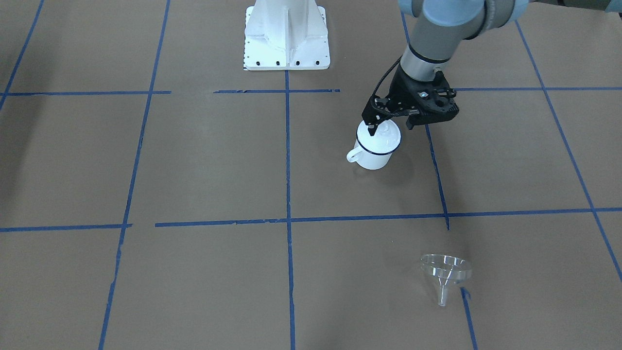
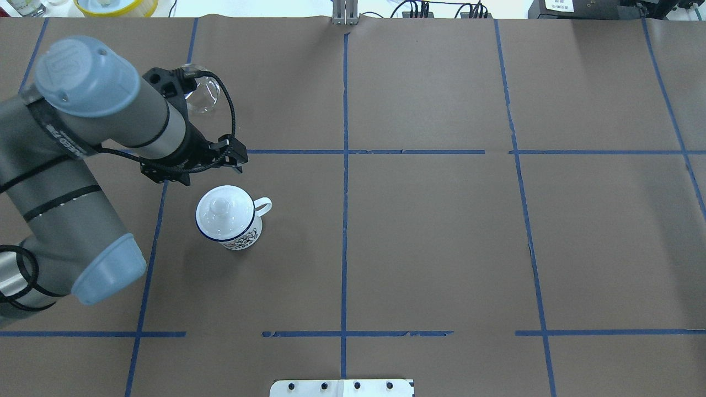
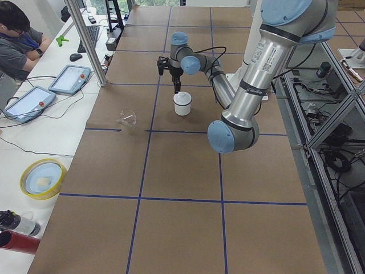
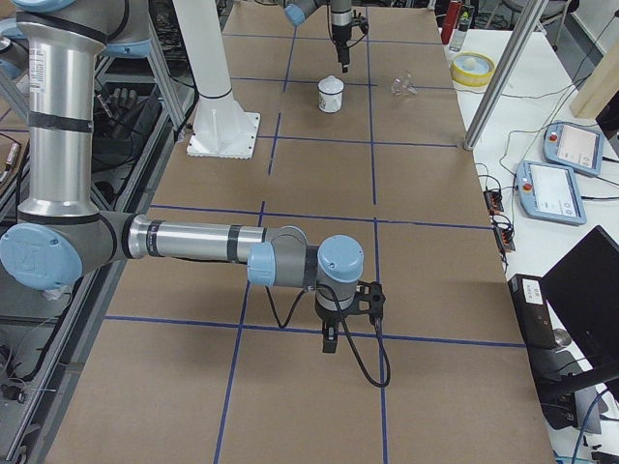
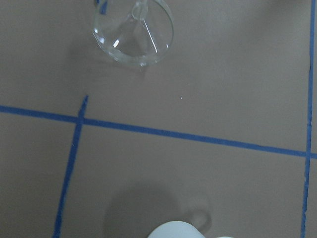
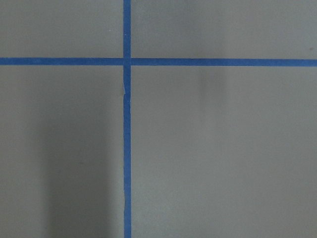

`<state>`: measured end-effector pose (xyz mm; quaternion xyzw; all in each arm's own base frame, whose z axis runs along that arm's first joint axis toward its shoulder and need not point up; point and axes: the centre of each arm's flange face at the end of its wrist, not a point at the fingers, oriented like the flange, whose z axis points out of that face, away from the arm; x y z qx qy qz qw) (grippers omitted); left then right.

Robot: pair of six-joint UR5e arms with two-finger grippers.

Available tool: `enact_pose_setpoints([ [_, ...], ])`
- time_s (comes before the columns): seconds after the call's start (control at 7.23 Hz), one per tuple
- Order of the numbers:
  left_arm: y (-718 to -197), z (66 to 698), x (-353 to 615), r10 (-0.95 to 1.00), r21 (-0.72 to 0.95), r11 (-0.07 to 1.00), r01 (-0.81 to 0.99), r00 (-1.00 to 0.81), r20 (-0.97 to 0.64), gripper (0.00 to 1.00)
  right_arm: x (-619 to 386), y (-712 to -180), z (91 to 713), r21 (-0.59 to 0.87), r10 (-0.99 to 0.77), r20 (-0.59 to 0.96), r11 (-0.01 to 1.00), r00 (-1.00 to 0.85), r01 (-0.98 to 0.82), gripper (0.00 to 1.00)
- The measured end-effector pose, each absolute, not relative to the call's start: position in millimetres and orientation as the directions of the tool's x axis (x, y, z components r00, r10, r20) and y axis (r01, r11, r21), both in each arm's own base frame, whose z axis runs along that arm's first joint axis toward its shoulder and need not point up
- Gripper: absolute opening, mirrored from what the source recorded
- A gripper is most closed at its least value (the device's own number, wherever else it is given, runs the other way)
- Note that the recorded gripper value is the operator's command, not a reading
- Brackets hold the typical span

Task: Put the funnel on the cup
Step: 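Move the left gripper over the white mug and lower onto its lid knob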

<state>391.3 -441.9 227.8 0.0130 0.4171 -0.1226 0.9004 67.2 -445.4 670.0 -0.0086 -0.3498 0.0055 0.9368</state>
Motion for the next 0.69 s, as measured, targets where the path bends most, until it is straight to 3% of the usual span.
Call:
enact_pose_setpoints([
  [0.69,-414,242,419,-0.202,-0.048,0.967,0.249,0.64,-0.741,1.0,67,-445,671,-0.021,0.017,0.655,1.0,0.755,-0.004,1.0],
])
